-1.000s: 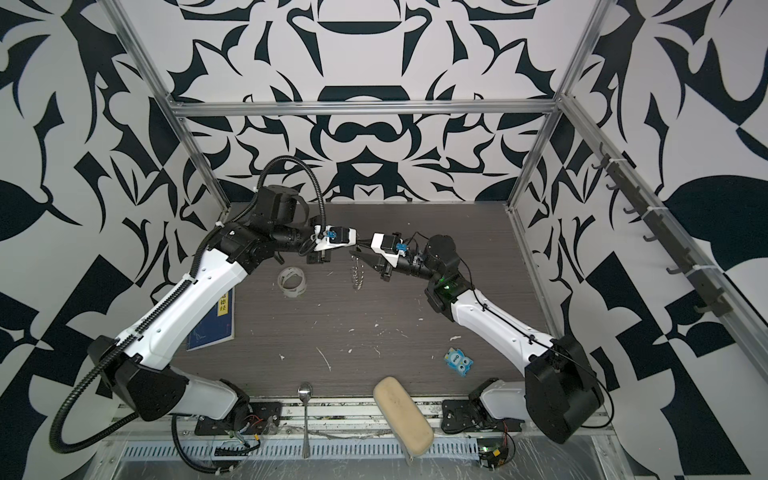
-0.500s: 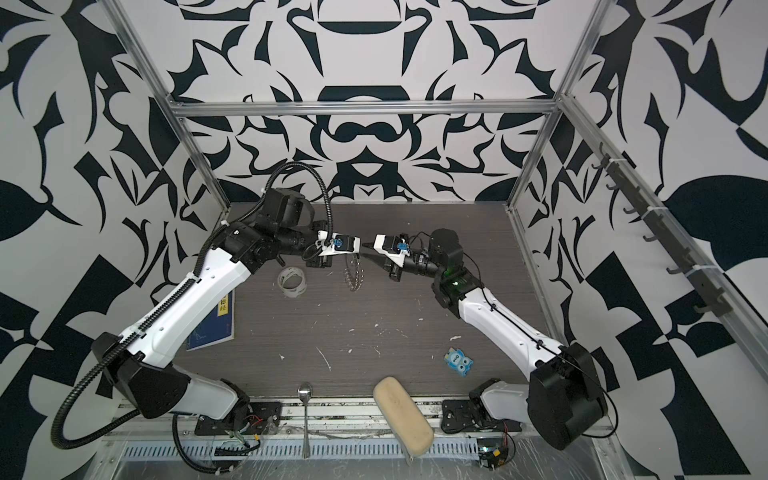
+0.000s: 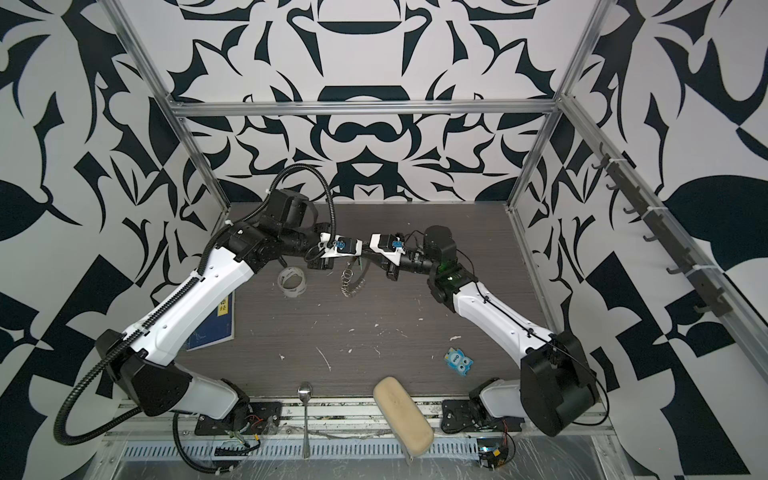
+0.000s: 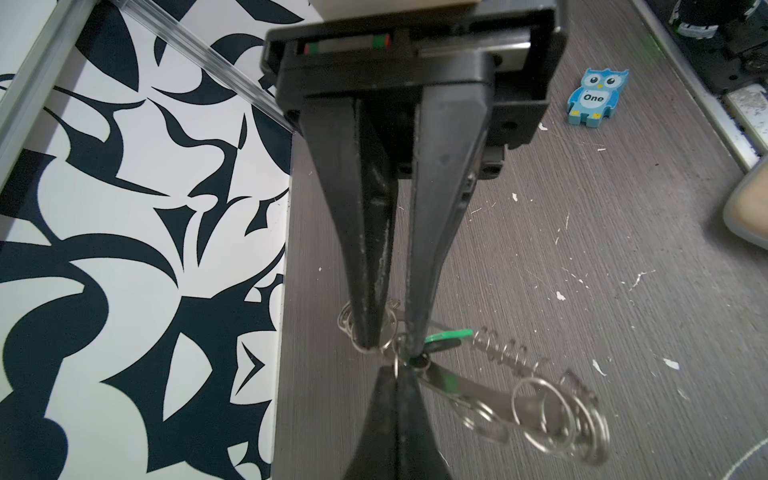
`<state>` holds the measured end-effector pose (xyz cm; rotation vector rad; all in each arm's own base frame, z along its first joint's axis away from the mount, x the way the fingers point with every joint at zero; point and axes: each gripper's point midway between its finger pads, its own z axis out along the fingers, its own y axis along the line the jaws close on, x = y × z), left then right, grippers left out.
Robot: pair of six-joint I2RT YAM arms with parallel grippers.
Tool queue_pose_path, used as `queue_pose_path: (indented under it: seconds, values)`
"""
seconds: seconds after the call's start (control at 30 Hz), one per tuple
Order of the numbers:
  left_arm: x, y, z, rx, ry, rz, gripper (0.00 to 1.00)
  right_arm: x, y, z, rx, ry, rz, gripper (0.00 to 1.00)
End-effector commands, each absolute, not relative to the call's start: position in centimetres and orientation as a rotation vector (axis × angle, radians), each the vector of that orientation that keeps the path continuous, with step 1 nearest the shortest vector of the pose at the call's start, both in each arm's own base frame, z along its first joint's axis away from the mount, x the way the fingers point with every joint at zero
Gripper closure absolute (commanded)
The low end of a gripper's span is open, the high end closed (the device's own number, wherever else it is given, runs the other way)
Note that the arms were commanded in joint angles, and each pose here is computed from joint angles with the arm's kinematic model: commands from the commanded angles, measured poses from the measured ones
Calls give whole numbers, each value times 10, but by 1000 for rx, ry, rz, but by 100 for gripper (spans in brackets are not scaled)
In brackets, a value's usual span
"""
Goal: Remove the keys from the keyring
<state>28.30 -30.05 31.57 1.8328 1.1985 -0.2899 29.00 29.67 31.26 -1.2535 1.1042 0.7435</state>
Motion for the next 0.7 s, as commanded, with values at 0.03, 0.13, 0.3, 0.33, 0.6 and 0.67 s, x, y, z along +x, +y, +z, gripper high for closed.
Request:
queue_pose_path:
  seconds: [0.03, 0.13, 0.3, 0.33, 0.6, 0.67]
  values:
    - [279, -305, 332, 1826, 1143, -307, 100, 288, 299, 338, -1262, 1027, 724, 84]
    - [279, -306, 331, 1827, 1146, -309, 100, 287, 302, 338, -1273, 1024, 726, 90]
    - [278, -308, 332, 1812, 1136, -329, 100, 288, 305, 334, -1282, 1031, 730, 96]
    - [277, -308, 333, 1809, 1132, -330, 100, 288, 305, 333, -1285, 1036, 730, 96]
    - [278, -308, 340, 1747, 1126, -356, 80, 287, 301, 346, -1231, 1009, 738, 100]
    - [278, -303, 350, 1693, 1120, -402, 63, 288, 297, 352, -1186, 993, 763, 100]
